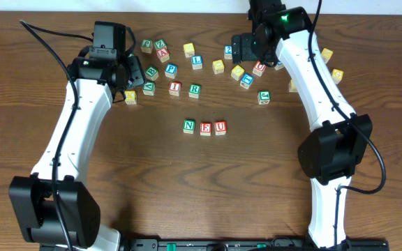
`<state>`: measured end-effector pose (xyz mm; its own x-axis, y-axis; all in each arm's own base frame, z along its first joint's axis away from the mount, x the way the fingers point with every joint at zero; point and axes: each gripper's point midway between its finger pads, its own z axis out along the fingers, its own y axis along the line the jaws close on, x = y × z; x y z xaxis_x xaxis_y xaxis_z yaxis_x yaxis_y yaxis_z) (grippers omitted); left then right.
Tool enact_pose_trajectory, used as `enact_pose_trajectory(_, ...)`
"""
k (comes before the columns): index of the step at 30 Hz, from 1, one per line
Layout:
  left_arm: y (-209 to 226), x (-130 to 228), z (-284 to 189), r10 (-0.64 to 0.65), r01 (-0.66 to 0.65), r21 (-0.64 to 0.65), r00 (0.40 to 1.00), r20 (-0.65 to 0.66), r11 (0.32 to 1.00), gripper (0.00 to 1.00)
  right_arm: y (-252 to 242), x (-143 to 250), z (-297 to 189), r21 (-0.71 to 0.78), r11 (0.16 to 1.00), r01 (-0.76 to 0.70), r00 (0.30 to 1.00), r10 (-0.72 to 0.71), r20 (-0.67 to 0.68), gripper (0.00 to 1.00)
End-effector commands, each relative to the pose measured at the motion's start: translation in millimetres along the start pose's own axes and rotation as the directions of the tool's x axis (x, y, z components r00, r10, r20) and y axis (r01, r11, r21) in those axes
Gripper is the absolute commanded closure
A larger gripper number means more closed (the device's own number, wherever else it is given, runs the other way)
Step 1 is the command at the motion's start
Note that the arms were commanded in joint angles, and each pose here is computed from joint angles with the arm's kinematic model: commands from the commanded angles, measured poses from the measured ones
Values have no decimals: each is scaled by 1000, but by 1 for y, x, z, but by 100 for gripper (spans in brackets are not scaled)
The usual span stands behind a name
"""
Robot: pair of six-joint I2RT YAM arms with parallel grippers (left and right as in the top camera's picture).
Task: Spell out NEURIPS
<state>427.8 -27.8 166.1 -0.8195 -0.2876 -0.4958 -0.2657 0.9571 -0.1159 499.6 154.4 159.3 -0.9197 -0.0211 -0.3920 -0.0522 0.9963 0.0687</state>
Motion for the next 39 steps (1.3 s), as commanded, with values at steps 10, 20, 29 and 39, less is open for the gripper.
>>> enact_pose_trajectory(10,2,-1,7,-2,2,-13,1000,-5,1000,35,8,7,2,-22,1000,-17,1000,16,-26,5)
enact_pose_trajectory(20,2,-1,7,-2,2,-14,1000,-6,1000,35,77,9,11,-235,968,-84,996,76,-46,16)
enact_pose_trajectory(29,23,5,6,15,-18,-123,1000,-24,992,35,129,47,62,-192,978,-82,991,60,-119,18)
enact_pose_trajectory(39,36,12,3,21,-31,-192,999,-50,981,35,151,69,103,-166,984,-59,989,35,-141,28)
